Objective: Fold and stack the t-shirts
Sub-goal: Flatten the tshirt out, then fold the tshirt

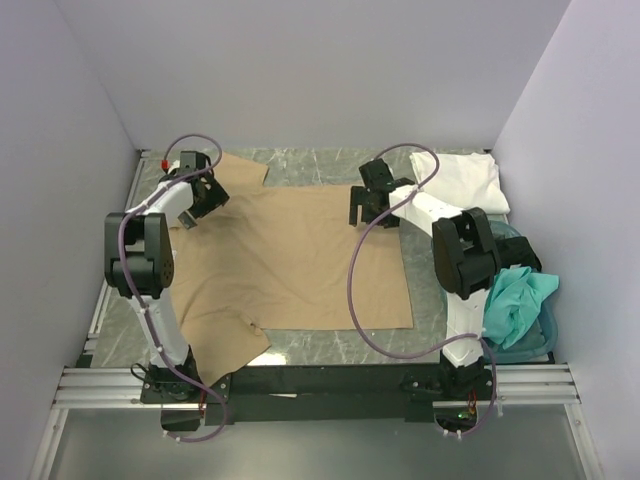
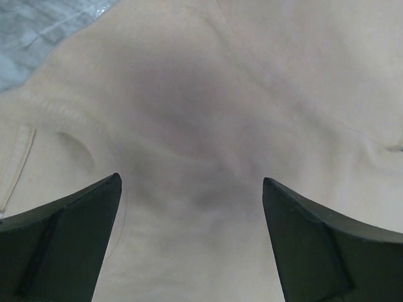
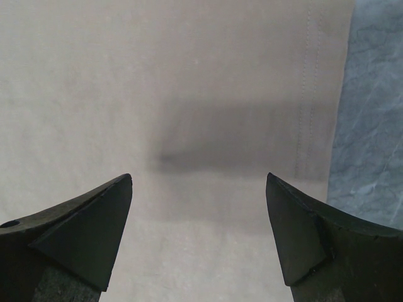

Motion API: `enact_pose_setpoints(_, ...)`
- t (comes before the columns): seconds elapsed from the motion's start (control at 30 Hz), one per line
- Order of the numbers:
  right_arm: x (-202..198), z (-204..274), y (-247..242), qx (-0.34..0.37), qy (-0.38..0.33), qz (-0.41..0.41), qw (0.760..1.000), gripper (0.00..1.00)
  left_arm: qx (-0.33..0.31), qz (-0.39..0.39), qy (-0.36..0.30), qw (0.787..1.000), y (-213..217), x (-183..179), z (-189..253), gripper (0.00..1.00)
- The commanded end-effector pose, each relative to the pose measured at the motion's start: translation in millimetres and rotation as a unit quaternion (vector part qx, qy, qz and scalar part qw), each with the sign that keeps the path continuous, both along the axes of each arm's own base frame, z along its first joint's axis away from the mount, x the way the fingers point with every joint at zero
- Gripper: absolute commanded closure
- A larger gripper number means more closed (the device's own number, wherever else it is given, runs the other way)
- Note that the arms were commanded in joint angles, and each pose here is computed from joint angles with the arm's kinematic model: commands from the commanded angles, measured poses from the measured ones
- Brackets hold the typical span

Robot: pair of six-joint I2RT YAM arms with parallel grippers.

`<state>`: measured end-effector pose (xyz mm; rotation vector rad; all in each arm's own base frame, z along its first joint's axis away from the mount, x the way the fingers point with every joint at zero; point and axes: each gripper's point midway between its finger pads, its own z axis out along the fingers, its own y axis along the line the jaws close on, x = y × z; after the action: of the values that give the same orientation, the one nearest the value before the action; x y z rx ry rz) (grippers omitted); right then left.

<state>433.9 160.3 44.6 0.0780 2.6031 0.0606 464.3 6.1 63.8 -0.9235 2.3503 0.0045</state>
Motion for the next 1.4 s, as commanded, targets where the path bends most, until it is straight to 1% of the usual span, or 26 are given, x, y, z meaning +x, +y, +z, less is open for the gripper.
enact_pose_setpoints(0.0, 10, -2, -3, 0.012, 0.009, -0.009, 1.0, 0.08, 0.008, -0.018, 0.013, 1.0, 1, 11, -6, 0.01)
enact_pose_setpoints(0.13, 15, -11, -4, 0.013, 0.022, -0.008, 1.0, 0.09, -0.006, -0.034, 0.014, 0.999, -5, 18, -20, 0.0)
enact_pose_setpoints(0.3, 21, -29, -16, 0.005, 0.052, -0.026, 0.998, 0.09, 0.001, -0.041, 0.035, 0.999, -4, 23, -37, 0.01)
enact_pose_setpoints(0.47, 28, -37, -21, 0.01, 0.071, -0.033, 0.997, 0.11, -0.002, -0.046, 0.031, 0.998, -6, 40, -39, 0.01)
enact_pose_setpoints(0.57, 39, -30, -20, 0.009, 0.072, -0.034, 0.997, 0.11, -0.007, -0.05, 0.043, 0.998, -9, 49, -50, 0.01)
enact_pose_setpoints(0.67, 42, -33, -21, 0.014, 0.087, -0.042, 0.995, 0.11, -0.01, -0.054, 0.036, 0.998, -10, 61, -47, 0.01)
enact_pose_setpoints(0.7, 48, -30, -21, 0.018, 0.081, -0.045, 0.996, 0.11, -0.011, -0.055, 0.038, 0.998, -10, 64, -52, 0.01)
enact_pose_setpoints(0.73, 50, -29, -22, 0.022, 0.08, -0.048, 0.995, 0.11, -0.012, -0.057, 0.028, 0.998, -12, 73, -47, 0.01)
enact_pose_setpoints(0.8, 59, -24, -22, 0.027, 0.071, -0.053, 0.996, 0.11, -0.018, -0.062, 0.031, 0.997, -14, 78, -53, 0.01)
enact_pose_setpoints(0.83, 62, -22, -22, 0.029, 0.07, -0.054, 0.996, 0.11, -0.02, -0.064, 0.02, 0.998, -15, 87, -46, 0.01)
enact_pose_setpoints(0.9, 72, -18, -23, 0.033, 0.063, -0.055, 0.996, 0.11, -0.027, -0.072, 0.02, 0.997, -18, 92, -50, 0.01)
enact_pose_setpoints(0.93, 76, -15, -29, 0.018, 0.056, -0.062, 0.996, 0.11, -0.028, -0.075, 0.009, 0.997, -20, 99, -42, 0.01)
enact_pose_setpoints(1.03, 83, -2, -38, -0.01, 0.047, -0.065, 0.997, 0.11, -0.028, -0.076, 0.0, 0.997, -20, 105, -29, 0.01)
enact_pose_setpoints(1.13, 94, 31, -40, -0.012, 0.009, -0.059, 0.998, 0.11, -0.028, -0.079, -0.02, 0.996, -21, 104, -1, 0.01)
enact_pose_setpoints(1.17, 93, 50, -38, -0.004, -0.008, -0.054, 0.998, 0.1, -0.027, -0.077, -0.024, 0.996, -20, 101, 7, 0.0)
enact_pose_setpoints(1.2, 92, 60, -38, -0.001, -0.019, -0.053, 0.998, 0.1, -0.026, -0.075, -0.044, 0.996, -20, 99, 32, 0.01)
enact_pose_setpoints(1.23, 93, 71, -37, 0.004, -0.034, -0.053, 0.998, 0.1, -0.027, -0.07, -0.038, 0.996, -20, 89, 34, 0.01)
enact_pose_setpoints(1.27, 85, 88, -39, 0.01, -0.047, -0.055, 0.997, 0.09, -0.027, -0.066, -0.063, 0.995, -19, 82, 64, 0.01)
enact_pose_setpoints(1.3, 80, 96, -40, 0.013, -0.056, -0.055, 0.997, 0.08, -0.026, -0.059, -0.069, 0.995, -18, 75, 74, 0.01)
enact_pose_setpoints(1.33, 75, 103, -39, 0.02, -0.063, -0.06, 0.996, 0.08, -0.029, -0.049, -0.053, 0.997, -17, 56, 67, 0.01)
enact_pose_setpoints(1.37, 61, 111, -42, 0.026, -0.075, -0.063, 0.995, 0.08, -0.026, -0.047, -0.098, 0.994, -18, 47, 105, 0.0)
